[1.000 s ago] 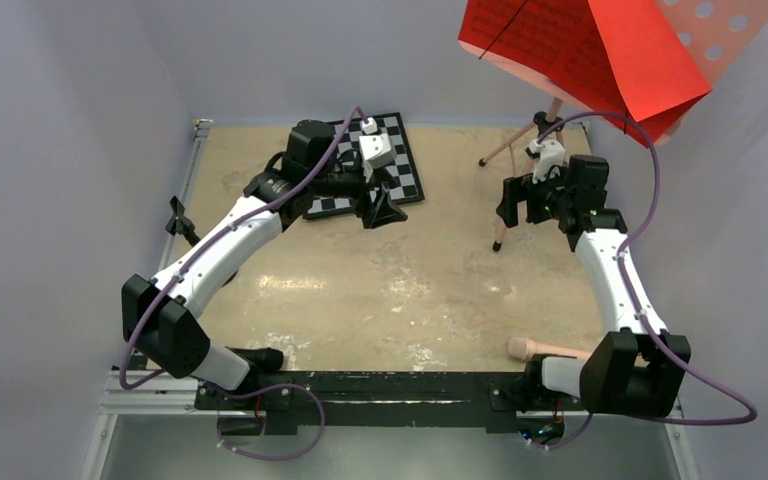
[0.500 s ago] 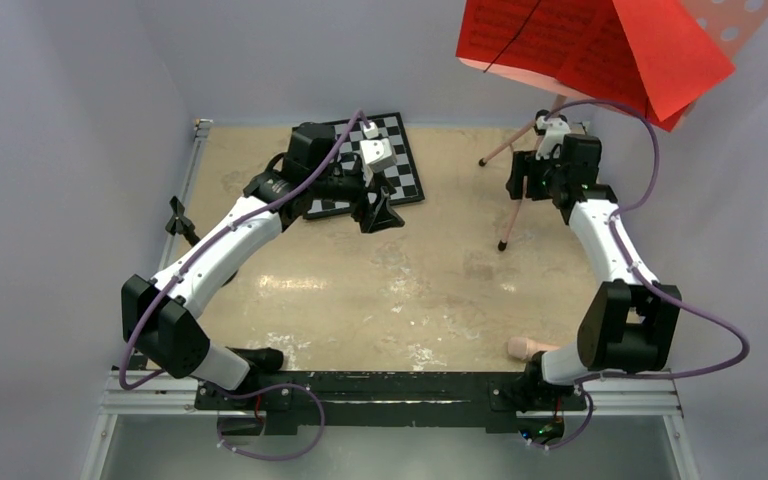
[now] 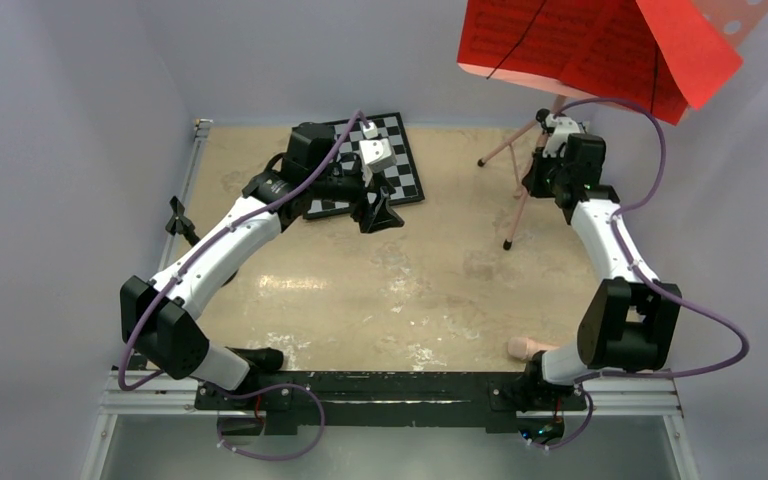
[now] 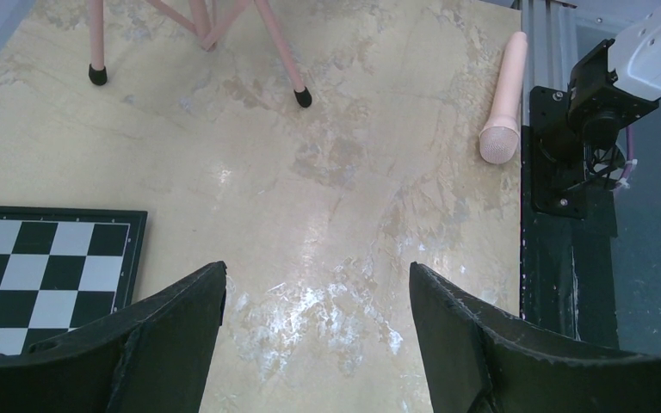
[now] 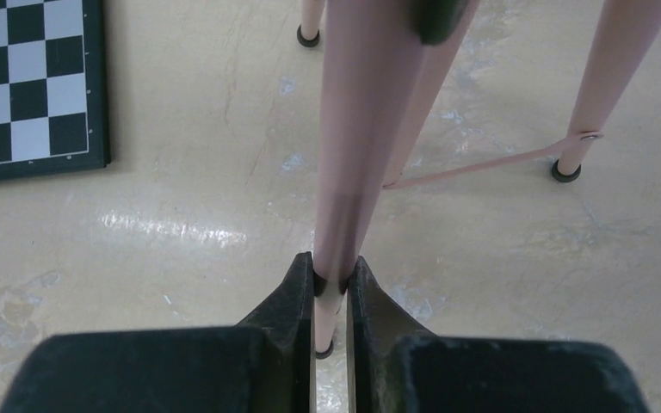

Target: Pack up the instrument practice props

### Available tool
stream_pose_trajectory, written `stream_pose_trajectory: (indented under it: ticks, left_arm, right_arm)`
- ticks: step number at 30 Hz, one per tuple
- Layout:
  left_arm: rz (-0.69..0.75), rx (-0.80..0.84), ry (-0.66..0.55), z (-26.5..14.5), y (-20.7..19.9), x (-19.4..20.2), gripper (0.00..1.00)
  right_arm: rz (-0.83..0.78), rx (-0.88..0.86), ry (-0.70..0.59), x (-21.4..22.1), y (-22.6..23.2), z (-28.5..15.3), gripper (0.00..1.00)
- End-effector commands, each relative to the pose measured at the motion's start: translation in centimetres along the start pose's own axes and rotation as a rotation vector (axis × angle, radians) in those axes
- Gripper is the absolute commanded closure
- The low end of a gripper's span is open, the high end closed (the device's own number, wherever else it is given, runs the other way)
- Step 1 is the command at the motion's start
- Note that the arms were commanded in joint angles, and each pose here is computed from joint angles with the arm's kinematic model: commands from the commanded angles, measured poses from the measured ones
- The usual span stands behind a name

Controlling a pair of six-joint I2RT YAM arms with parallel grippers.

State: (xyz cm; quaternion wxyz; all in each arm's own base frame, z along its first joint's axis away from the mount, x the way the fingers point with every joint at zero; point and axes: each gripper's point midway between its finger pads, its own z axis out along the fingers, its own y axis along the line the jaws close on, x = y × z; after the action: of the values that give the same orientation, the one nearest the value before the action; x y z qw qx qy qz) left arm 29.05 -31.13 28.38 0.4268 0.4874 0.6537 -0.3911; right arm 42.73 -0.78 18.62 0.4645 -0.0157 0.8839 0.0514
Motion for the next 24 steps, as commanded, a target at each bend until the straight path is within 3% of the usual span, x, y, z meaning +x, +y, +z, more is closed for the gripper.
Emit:
stream_pose_trajectory:
  ticks: [1, 12, 24]
  left_arm:
    - [0.042, 0.021, -0.034, -0.4, -0.7, -1.2, 0.18]
    - [0.110, 0.040, -0.092, 1.9, 0.0, 0.1, 0.17]
    - [0.201, -0.026, -0.244, 10.7, 2.1, 1.0, 0.25]
  right_arm:
    - [-0.069, -0.102, -0.006, 0.5, 2.2, -1.8, 1.00]
    - [-0.155, -0.369, 0.032, 4.2, 7.0, -6.5, 1.00]
    - [-0.244, -0.608, 0.075, 9.2, 10.8, -11.8, 1.00]
